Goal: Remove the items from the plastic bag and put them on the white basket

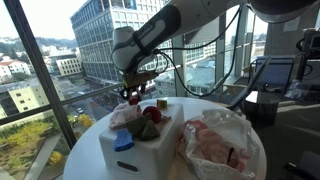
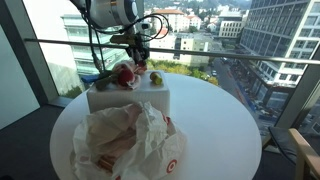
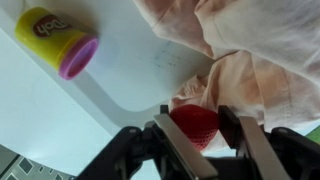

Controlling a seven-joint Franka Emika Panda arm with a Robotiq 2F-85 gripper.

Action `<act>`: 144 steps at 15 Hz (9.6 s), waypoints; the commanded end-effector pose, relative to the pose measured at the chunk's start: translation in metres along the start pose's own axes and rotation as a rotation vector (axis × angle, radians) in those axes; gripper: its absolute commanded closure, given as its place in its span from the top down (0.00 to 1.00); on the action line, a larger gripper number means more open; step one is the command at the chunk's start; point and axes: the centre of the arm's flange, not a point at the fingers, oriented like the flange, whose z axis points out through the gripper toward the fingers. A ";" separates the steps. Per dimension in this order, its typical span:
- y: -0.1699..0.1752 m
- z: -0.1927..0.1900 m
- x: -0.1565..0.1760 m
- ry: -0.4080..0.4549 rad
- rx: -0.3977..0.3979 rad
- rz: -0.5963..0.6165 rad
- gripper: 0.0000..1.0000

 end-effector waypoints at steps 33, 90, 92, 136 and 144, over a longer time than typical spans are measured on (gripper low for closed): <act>0.028 -0.047 -0.111 -0.213 -0.138 0.840 1.00; 0.168 0.049 -0.381 -0.029 -0.399 1.464 0.14; 0.168 0.036 -0.373 0.026 -0.386 1.480 0.13; 0.232 0.105 -0.351 -0.154 -0.201 1.306 1.00; 0.220 0.111 -0.362 -0.141 -0.120 1.081 1.00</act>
